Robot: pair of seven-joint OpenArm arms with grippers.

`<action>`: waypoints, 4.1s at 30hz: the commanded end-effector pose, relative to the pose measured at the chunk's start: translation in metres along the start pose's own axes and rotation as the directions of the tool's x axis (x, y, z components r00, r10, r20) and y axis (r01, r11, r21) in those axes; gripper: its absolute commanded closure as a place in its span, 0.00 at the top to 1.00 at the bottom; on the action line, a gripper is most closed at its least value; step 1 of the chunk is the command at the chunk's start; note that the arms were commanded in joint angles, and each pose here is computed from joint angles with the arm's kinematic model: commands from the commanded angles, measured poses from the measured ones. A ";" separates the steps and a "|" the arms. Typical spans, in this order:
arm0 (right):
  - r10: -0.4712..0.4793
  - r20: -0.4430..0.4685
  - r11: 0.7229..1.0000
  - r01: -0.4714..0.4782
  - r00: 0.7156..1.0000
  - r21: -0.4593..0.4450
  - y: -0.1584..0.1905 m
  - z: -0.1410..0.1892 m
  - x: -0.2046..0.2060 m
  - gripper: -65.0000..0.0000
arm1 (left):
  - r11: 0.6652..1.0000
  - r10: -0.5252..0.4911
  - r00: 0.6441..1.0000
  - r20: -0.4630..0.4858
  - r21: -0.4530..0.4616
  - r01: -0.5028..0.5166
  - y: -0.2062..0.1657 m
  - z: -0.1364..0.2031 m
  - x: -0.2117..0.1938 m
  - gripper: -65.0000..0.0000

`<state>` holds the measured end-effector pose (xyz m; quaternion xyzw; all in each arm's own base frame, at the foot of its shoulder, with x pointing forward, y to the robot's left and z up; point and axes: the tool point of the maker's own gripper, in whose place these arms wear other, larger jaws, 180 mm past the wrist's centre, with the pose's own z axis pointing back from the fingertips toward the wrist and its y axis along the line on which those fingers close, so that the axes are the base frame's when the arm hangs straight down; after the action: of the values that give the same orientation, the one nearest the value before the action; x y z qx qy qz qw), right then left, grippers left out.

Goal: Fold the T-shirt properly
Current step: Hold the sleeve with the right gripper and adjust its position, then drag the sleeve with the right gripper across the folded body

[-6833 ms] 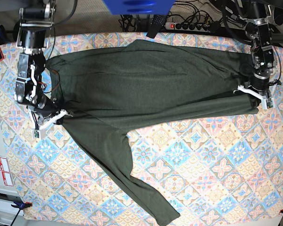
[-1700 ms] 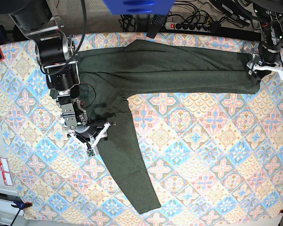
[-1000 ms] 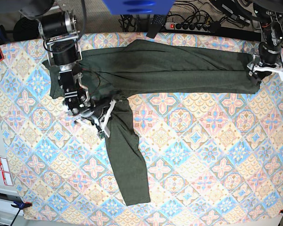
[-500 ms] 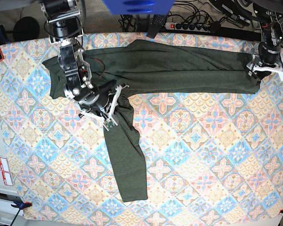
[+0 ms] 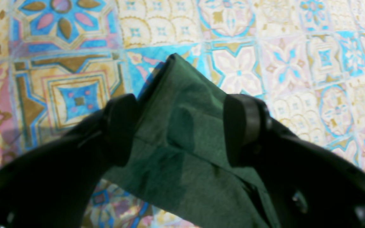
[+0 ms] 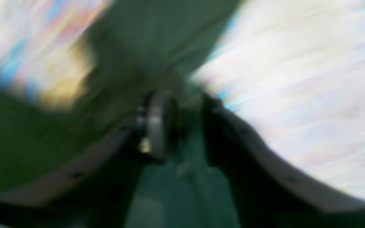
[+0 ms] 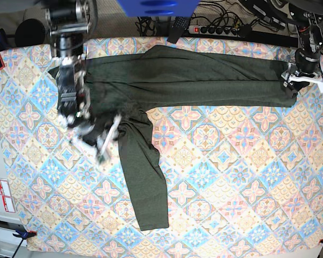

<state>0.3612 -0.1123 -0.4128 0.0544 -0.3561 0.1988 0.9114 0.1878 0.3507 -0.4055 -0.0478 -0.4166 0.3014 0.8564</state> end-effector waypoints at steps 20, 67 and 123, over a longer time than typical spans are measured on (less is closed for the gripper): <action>-0.121 -0.055 0.993 0.121 0.991 0.001 -0.027 -0.027 -0.012 0.43 | 1.000 -0.017 0.998 0.053 -0.023 0.019 -0.007 -0.001 0.021 0.64; -0.154 -0.063 0.985 0.158 0.986 0.063 0.007 -0.040 -0.011 0.43 | 0.999 -0.022 0.999 0.035 -0.042 0.024 -0.015 -0.004 0.014 0.64; -0.150 0.122 0.952 0.110 0.981 0.286 0.110 0.060 0.005 0.01 | 0.998 -0.019 0.998 0.060 -0.055 0.022 -0.022 -0.010 0.024 0.64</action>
<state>0.2740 -0.0287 -0.3845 0.2109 -0.3590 0.1806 0.8911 0.2110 0.3416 -0.4004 -0.0618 -0.4324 0.2911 0.8512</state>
